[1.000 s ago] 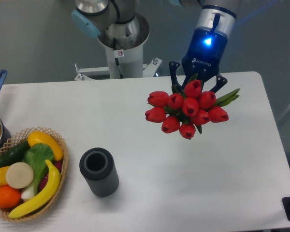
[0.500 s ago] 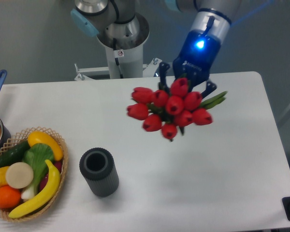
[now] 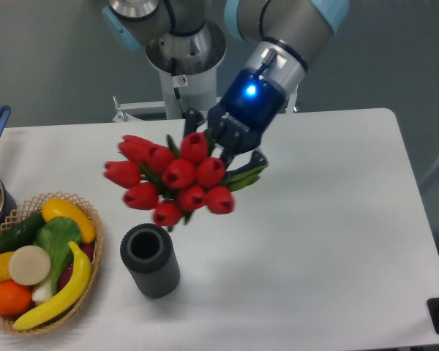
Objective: Insert the flowers into the vase
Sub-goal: 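Carry the red tulip bunch toward the black vase, then lower the tulip stems into the black vase opening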
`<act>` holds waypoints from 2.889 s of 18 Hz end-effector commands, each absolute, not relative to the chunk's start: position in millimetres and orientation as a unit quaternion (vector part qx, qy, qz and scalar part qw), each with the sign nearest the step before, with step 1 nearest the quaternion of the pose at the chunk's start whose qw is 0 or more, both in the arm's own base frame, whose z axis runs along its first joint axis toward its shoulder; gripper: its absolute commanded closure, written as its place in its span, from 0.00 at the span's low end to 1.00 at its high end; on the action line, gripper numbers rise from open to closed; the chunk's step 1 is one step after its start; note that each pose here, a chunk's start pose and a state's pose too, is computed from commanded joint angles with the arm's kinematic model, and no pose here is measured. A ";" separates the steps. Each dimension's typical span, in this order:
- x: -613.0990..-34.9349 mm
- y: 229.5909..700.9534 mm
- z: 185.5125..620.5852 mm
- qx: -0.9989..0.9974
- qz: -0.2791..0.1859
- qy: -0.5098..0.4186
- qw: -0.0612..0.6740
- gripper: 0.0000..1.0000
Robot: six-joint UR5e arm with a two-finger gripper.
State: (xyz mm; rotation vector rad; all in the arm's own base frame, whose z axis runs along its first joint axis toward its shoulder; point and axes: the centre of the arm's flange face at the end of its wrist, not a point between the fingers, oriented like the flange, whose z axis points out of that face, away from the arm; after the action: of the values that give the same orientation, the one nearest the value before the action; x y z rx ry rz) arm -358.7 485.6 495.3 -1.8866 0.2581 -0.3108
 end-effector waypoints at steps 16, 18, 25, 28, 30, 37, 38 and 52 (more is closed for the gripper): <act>-359.3 518.8 458.4 -0.705 -0.218 0.174 0.652 0.67; -357.9 523.3 452.0 -0.703 -0.216 0.182 0.652 0.67; -357.4 533.2 430.8 -0.683 -0.235 0.188 0.665 0.67; -359.7 534.8 429.0 -0.683 -0.235 0.187 0.666 0.67; -363.4 537.4 425.7 -0.683 -0.237 0.186 0.665 0.67; -364.1 539.0 411.7 -0.686 -0.245 0.179 0.662 0.67; -364.0 539.0 409.4 -0.686 -0.246 0.177 0.661 0.67; -358.2 544.0 379.0 -0.691 -0.268 0.162 0.652 0.67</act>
State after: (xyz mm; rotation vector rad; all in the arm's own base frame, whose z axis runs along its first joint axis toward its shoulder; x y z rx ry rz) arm -358.2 544.0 379.0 -1.5687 0.3685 -0.6084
